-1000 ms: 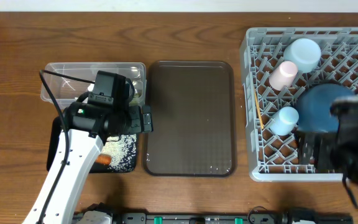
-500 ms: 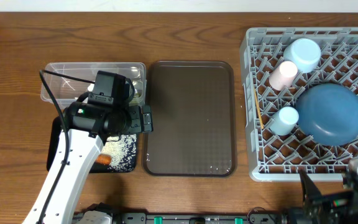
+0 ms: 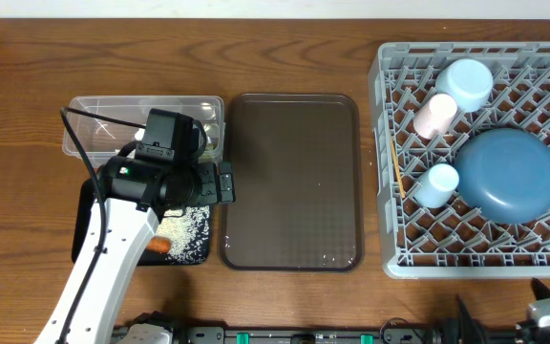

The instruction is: Sort waste into correct bins and load items into the dishwasher rack

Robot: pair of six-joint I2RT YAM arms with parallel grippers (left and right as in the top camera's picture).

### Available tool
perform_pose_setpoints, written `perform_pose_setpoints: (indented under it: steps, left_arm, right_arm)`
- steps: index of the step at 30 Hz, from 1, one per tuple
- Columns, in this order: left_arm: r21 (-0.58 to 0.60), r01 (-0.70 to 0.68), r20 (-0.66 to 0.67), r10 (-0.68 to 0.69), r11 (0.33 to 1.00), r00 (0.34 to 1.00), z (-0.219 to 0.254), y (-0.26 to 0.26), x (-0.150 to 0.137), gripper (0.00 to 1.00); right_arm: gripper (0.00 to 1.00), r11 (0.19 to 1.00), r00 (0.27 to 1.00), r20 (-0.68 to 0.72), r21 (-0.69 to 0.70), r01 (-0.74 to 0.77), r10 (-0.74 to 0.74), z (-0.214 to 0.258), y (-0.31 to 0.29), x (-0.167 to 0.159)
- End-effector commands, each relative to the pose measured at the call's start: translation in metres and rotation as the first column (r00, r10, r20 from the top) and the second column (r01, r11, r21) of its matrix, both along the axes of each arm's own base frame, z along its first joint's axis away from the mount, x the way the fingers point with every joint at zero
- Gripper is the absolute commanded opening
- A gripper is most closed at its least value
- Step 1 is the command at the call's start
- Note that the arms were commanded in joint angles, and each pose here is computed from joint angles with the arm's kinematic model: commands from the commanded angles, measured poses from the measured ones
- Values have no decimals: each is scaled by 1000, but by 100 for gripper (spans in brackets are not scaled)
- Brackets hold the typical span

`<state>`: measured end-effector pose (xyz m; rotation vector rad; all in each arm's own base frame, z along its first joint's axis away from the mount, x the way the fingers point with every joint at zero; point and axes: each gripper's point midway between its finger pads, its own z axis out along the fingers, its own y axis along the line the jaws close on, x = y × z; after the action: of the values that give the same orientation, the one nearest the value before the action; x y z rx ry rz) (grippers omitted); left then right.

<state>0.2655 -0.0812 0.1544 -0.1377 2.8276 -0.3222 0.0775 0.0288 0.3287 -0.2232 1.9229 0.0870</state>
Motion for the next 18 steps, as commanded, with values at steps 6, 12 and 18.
perform_pose_setpoints:
  steps: [6, 12, 18]
  left_arm:
    - [11, -7, 8, 7, 1000, 1000, 2, 3, 2, 98]
    - [11, -7, 8, 7, 1000, 1000, 2, 3, 2, 98]
    - [11, -7, 8, 7, 1000, 1000, 2, 3, 2, 98]
  right_arm:
    - [99, 989, 979, 140, 22, -149, 145, -20, 25, 23]
    - [99, 968, 926, 294, 9, -251, 237, -23, 42, 52]
    - [99, 964, 873, 445, 68, -257, 201, -5, 41, 82]
